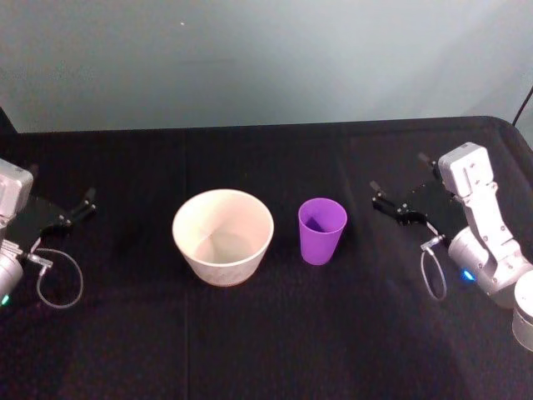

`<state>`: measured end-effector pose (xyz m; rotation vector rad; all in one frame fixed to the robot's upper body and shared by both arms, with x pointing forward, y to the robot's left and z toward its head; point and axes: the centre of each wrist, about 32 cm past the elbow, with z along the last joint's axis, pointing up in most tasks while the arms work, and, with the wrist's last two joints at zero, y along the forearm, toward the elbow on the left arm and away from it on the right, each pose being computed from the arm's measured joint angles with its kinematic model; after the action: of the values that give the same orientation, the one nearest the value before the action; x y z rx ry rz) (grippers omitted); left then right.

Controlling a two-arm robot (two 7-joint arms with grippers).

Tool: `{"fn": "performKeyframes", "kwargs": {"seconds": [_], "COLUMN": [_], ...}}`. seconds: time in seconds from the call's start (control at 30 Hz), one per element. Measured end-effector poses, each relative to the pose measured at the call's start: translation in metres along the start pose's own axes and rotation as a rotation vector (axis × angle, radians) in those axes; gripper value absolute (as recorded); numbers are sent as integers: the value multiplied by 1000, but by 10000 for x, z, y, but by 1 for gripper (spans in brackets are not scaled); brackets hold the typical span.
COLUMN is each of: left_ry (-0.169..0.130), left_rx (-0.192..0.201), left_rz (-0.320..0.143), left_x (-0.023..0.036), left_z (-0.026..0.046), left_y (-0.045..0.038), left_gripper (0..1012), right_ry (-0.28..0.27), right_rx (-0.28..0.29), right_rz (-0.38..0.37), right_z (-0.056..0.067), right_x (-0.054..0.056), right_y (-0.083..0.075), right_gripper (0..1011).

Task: Pick up the cup and pour the mung beans from the cup into the bowl.

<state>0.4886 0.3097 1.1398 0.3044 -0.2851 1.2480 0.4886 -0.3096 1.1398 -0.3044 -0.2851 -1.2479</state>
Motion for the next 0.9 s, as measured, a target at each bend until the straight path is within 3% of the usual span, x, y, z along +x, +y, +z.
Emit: {"fn": "performKeyframes", "kwargs": {"seconds": [0.9], "left_ry": [0], "left_rx": [0], "left_rz": [0], "left_x": [0], "left_z": [0], "left_y": [0], "left_gripper": [1000], "right_ry": [0], "right_rx": [0], "right_rz": [0], "right_z": [0], "right_x": [0], "right_y": [0], "right_gripper": [1003]}}
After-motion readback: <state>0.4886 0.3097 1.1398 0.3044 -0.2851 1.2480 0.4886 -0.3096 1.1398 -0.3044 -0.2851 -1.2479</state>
